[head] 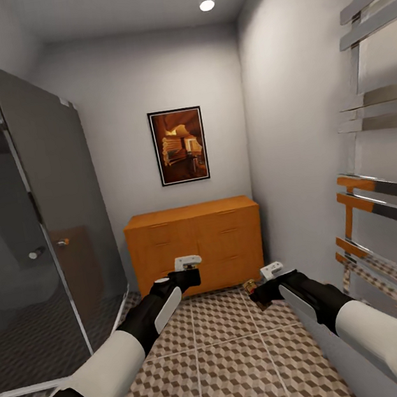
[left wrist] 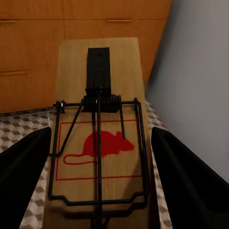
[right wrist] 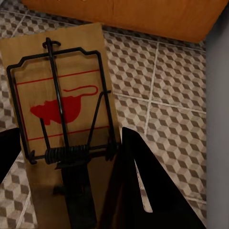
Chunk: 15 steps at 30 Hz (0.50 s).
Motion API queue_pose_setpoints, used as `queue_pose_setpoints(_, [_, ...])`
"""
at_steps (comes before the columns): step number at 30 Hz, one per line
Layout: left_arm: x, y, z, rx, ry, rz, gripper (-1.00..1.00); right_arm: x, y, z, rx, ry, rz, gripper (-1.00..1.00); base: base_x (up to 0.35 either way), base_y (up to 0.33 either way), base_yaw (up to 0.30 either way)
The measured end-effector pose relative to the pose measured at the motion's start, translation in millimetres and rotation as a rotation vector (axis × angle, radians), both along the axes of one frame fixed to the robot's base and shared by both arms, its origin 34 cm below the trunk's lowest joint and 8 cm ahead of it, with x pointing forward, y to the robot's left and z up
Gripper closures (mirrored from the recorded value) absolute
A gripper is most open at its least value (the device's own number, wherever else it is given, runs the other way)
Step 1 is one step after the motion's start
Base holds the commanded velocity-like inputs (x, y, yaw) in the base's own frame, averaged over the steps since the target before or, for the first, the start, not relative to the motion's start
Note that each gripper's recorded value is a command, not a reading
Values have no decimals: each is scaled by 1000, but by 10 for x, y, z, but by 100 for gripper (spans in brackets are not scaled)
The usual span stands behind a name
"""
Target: Take the four mousetraps from the cabinet in the bathroom and place them on the bathroom floor. Make sure all four end up on the same floor surface, and ensure that at least two of them are either under or directly next to the same bathroom sink.
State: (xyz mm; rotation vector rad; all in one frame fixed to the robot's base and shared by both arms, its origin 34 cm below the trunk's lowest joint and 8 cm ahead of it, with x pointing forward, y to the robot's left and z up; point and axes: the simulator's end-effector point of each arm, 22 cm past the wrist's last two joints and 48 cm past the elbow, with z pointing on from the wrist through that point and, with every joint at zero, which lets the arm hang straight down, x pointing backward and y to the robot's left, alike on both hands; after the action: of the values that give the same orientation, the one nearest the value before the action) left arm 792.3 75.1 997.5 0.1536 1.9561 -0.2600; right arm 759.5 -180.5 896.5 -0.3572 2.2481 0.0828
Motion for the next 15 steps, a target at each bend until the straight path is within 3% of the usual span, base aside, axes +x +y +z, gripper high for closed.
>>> queue_pose_setpoints(8, [13, 80, -35, 7, 5, 11, 100, 2, 5, 1, -1, -3, 0, 100, 0, 0, 270])
queue_pose_setpoints(15, [15, 87, -35, 6, 5, 12, 100, 1, 5, 2, 3, -1, -1, 100, 0, 0, 72])
